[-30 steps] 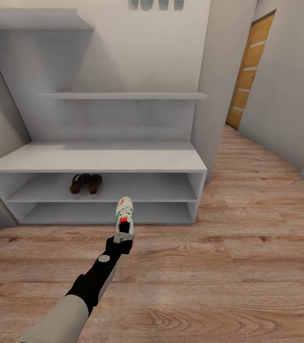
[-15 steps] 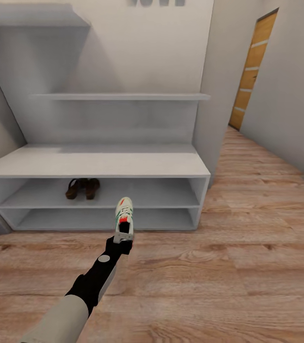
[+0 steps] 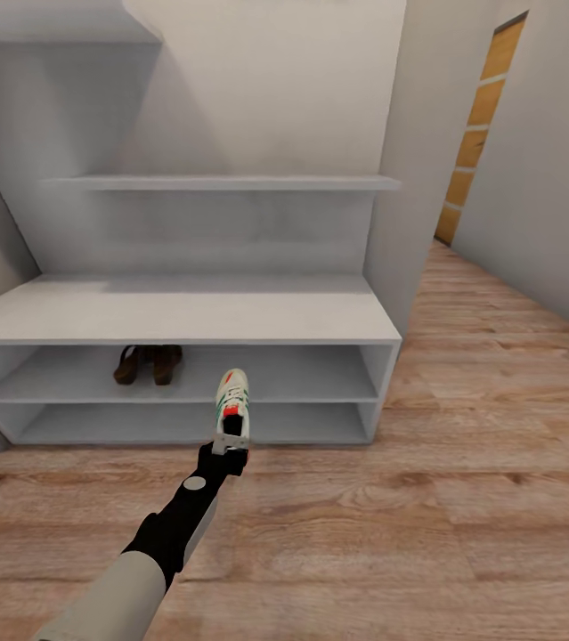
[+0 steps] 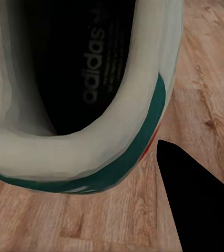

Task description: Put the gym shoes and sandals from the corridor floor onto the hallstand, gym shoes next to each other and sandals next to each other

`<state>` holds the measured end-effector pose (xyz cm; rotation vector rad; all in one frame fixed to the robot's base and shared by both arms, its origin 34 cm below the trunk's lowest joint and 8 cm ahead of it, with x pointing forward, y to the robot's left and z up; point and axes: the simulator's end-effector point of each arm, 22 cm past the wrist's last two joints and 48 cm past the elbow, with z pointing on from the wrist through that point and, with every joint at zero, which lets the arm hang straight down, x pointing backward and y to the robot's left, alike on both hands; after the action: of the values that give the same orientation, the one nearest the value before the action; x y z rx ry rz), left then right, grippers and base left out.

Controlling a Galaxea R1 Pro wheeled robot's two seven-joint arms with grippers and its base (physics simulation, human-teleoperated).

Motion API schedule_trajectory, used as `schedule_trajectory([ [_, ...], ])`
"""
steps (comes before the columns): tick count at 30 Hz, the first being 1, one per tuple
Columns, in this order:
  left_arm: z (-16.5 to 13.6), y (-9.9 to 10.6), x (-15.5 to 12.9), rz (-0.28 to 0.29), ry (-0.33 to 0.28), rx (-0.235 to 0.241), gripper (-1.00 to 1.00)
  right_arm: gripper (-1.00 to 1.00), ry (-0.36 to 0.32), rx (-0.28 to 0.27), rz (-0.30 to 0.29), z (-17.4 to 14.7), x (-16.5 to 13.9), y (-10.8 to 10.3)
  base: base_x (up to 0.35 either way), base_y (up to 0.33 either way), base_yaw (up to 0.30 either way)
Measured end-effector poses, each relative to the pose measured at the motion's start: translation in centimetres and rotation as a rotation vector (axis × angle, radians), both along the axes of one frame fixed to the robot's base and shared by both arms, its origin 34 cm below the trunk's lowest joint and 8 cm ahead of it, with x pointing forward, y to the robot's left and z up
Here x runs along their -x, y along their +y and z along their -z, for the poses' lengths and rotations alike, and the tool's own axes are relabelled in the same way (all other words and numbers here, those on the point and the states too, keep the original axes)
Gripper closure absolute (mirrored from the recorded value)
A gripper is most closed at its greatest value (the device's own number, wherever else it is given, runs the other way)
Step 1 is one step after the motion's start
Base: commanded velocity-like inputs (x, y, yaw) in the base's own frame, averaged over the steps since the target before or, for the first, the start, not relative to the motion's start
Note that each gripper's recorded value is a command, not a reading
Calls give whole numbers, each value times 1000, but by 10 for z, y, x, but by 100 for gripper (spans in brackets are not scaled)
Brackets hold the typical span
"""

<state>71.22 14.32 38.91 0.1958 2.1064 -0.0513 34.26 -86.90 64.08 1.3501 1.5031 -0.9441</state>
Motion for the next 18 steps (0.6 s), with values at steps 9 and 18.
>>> schedule_trajectory([
  [9,0,0,0,0,-1,0,100,100,0,0,0,0,0,0,299,101,0],
  [18,0,0,0,0,-1,0,100,100,0,0,0,0,0,0,256,165,0],
])
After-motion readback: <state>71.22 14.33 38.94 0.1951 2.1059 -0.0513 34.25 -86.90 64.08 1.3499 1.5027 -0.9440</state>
